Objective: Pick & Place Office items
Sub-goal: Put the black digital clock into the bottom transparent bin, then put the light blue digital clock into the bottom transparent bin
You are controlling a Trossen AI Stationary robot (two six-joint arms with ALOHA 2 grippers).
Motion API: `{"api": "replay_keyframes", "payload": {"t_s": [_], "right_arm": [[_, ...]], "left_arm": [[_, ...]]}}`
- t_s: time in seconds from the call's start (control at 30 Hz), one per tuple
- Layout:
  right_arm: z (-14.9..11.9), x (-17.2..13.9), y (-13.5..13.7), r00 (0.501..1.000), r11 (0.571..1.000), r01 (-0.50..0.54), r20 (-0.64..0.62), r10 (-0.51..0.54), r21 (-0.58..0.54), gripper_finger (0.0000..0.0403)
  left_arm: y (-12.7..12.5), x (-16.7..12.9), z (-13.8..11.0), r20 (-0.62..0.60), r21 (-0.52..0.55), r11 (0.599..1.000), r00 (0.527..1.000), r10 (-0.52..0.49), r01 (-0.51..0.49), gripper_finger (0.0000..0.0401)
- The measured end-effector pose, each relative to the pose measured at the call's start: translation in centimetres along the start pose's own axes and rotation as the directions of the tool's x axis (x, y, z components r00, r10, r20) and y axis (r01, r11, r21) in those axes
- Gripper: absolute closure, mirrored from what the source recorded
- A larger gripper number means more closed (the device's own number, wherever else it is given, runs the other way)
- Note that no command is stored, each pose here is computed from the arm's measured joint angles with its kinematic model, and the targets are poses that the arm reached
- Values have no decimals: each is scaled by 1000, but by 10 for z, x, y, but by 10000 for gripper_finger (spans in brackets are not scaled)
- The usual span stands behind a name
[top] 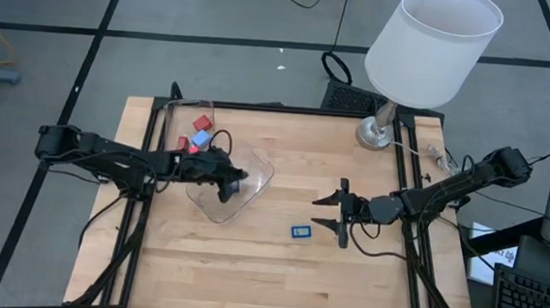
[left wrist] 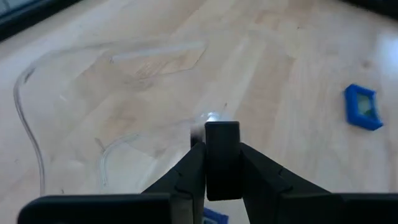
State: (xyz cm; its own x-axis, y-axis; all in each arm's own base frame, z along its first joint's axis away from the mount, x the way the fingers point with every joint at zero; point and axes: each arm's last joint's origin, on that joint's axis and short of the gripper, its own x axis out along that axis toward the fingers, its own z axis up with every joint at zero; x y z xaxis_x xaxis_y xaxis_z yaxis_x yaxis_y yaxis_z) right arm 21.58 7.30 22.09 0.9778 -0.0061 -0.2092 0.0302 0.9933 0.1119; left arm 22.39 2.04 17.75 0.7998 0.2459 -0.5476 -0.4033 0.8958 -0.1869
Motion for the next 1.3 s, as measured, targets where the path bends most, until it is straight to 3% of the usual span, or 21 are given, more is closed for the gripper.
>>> {"api": "replay_keyframes", "payload": {"t_s": [0.57, 0.83, 1.07, 1.3], "right_arm": [[-4, 1, 1, 1000, 1000, -3, -28, 2, -5, 190], [-51, 29, 11, 974, 997, -4, -225, -15, -81, 189], [-95, 46, 10, 920, 992, 20, -385, -66, -122, 150], [-113, 54, 13, 900, 996, -55, -435, 21, -66, 116]], "left_arm": [[1, 5, 3, 31, -2, 1000, 1000, -5, 5, 305], [-3, 4, 14, 144, -57, 997, 988, -50, 59, 299], [-4, 3, 18, 179, -83, 994, 982, -62, 78, 224], [-6, 3, 18, 169, -70, 989, 979, -114, 127, 148]]}}
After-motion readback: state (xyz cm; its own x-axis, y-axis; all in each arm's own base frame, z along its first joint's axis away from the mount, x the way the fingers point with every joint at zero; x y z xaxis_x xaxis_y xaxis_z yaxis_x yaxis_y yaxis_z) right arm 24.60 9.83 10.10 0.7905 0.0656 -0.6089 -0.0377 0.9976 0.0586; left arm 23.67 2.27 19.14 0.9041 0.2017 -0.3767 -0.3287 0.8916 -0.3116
